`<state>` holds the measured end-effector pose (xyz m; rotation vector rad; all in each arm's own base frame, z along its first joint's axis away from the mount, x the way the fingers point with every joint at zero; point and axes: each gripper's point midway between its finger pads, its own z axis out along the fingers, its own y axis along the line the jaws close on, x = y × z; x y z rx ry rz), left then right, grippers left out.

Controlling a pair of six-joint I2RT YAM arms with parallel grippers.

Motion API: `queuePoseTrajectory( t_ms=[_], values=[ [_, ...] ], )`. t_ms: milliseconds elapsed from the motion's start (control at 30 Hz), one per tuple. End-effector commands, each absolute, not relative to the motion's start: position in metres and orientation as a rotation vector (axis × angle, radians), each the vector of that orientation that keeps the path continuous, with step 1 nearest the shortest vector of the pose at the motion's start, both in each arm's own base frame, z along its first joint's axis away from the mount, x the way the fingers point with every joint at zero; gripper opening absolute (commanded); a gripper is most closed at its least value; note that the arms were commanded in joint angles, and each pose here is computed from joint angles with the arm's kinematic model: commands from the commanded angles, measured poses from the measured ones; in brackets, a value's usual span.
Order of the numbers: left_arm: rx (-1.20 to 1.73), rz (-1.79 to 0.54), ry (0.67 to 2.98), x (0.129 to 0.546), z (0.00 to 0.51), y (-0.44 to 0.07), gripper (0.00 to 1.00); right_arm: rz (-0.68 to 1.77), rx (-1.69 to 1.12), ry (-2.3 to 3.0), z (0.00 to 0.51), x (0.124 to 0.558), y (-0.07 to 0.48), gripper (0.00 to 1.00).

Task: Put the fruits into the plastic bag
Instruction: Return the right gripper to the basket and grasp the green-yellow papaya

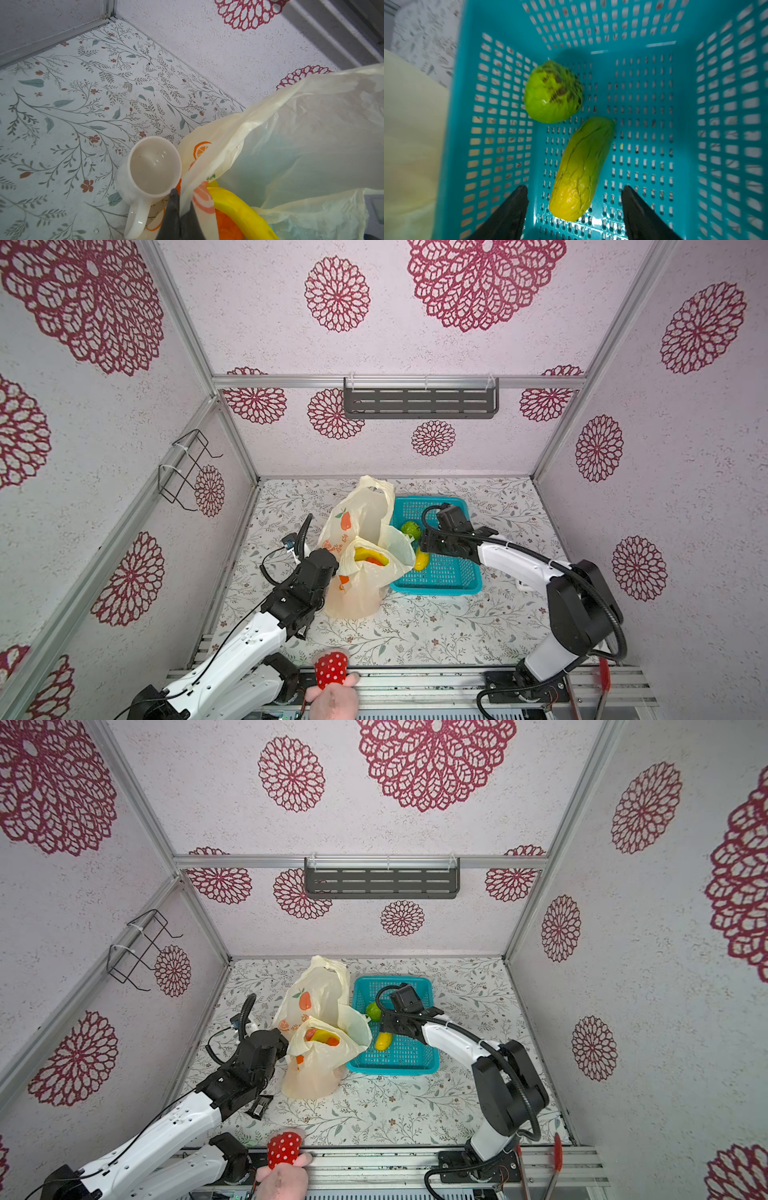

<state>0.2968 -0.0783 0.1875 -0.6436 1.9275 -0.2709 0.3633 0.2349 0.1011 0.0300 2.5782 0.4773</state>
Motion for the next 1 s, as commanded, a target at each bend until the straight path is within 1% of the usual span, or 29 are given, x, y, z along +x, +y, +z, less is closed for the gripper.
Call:
queuePoseTrajectory(
  t_ms=[0, 167, 367, 500, 567, 700, 767, 867, 967],
  values=[
    [-0.656, -0.279, 1.91, 0.294, 0.191, -0.077, 0.0, 0.545, -0.014, 2.637, 0.101, 0.358, 0.249, 0.74],
    [-0.651, -0.273, 1.909, 0.294, 0.191, -0.076, 0.0, 0.512, -0.028, 2.696, 0.077, 0.355, 0.249, 0.74],
    [-0.643, -0.271, 1.918, 0.296, 0.19, -0.078, 0.0, 0.495, -0.023, 2.725, 0.06, 0.351, 0.247, 0.68],
    [-0.647, -0.274, 1.919, 0.296, 0.189, -0.078, 0.0, 0.488, -0.026, 2.724, 0.058, 0.352, 0.247, 0.61],
    [-0.648, -0.278, 1.918, 0.296, 0.189, -0.079, 0.0, 0.485, -0.028, 2.728, 0.056, 0.351, 0.247, 0.54],
    [-0.649, -0.284, 1.918, 0.295, 0.19, -0.079, 0.0, 0.484, -0.025, 2.714, 0.058, 0.352, 0.245, 0.36],
    [-0.65, -0.285, 1.917, 0.295, 0.19, -0.078, 0.0, 0.489, -0.013, 2.69, 0.064, 0.352, 0.244, 0.3],
    [-0.649, -0.285, 1.916, 0.295, 0.19, -0.078, 0.0, 0.494, 0.019, 2.63, 0.078, 0.355, 0.239, 0.27],
    [-0.647, -0.289, 1.919, 0.295, 0.19, -0.08, 0.0, 0.504, 0.043, 2.536, 0.105, 0.36, 0.234, 0.26]
  ],
)
